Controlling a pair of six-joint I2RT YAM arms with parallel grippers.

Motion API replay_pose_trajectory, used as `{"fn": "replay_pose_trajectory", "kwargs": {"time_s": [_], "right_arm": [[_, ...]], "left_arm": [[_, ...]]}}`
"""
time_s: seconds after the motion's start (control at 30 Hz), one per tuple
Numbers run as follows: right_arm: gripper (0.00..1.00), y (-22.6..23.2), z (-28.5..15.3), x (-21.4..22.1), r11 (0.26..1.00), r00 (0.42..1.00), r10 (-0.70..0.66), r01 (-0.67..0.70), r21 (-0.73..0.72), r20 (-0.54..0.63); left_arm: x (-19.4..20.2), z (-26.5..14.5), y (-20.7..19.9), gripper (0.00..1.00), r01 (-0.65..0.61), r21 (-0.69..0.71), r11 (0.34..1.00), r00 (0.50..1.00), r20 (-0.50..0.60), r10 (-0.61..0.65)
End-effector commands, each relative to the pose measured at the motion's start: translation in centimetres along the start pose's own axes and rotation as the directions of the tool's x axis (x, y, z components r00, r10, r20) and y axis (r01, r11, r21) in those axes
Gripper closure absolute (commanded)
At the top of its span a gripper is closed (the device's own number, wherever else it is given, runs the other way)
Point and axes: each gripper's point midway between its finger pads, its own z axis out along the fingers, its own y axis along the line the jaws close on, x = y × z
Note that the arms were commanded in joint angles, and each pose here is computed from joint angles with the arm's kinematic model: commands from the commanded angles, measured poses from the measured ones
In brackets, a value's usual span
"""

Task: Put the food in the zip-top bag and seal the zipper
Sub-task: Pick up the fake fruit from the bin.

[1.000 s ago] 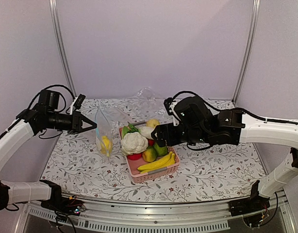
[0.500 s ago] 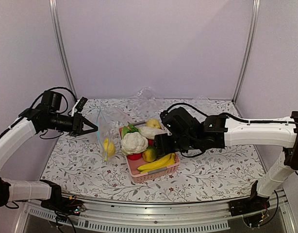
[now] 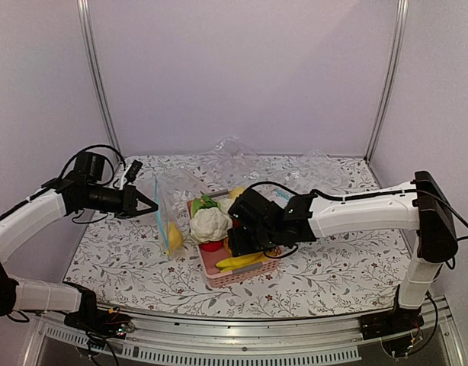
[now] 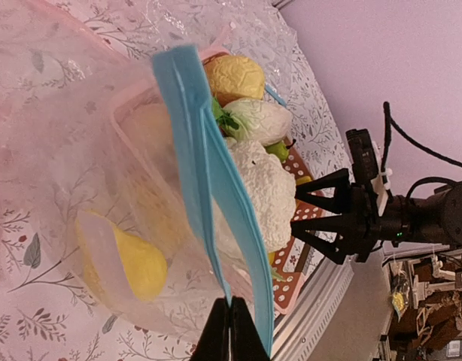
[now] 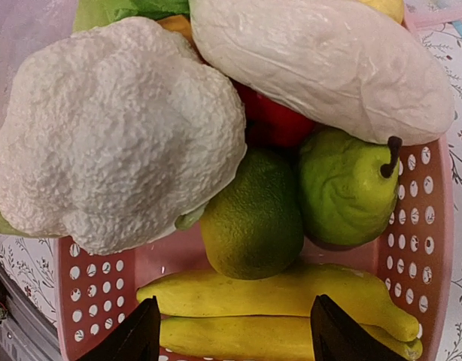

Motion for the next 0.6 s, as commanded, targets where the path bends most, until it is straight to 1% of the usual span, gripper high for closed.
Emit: {"fn": "replay_pose_trajectory", "kwargs": {"time_s": [0.0, 0.27, 0.43, 0.57], "right_arm": [[0.32, 0.9, 1.1, -0.6, 1.0, 1.0, 0.01, -0.01, -0.003, 0.018], [0.34, 0.2, 3.2, -0.3, 0.999, 1.0, -0.005, 0.004, 0.037, 0.007], [0.38, -0.2, 3.6, -0.7, 0.998, 1.0, -0.024, 0.023, 0.058, 0.02], [0.38, -0.4, 3.9, -0.8, 0.997, 0.999, -0.037, 0.035, 0.069, 0.023]], "left_arm": [[-1.3, -0.2, -0.1, 1.0, -0.027, 0.018, 0.999, 0.998, 0.057, 0.026], [-1.4, -0.3, 0.1, 1.0, -0.015, 0.024, 1.0, 0.998, 0.06, 0.013], [-1.7, -0.5, 0.2, 1.0, -0.014, 0.023, 1.0, 0.997, 0.075, 0.012], [-1.7, -0.6, 0.3, 1.0, -0.009, 0.023, 1.0, 0.997, 0.077, 0.007]]}}
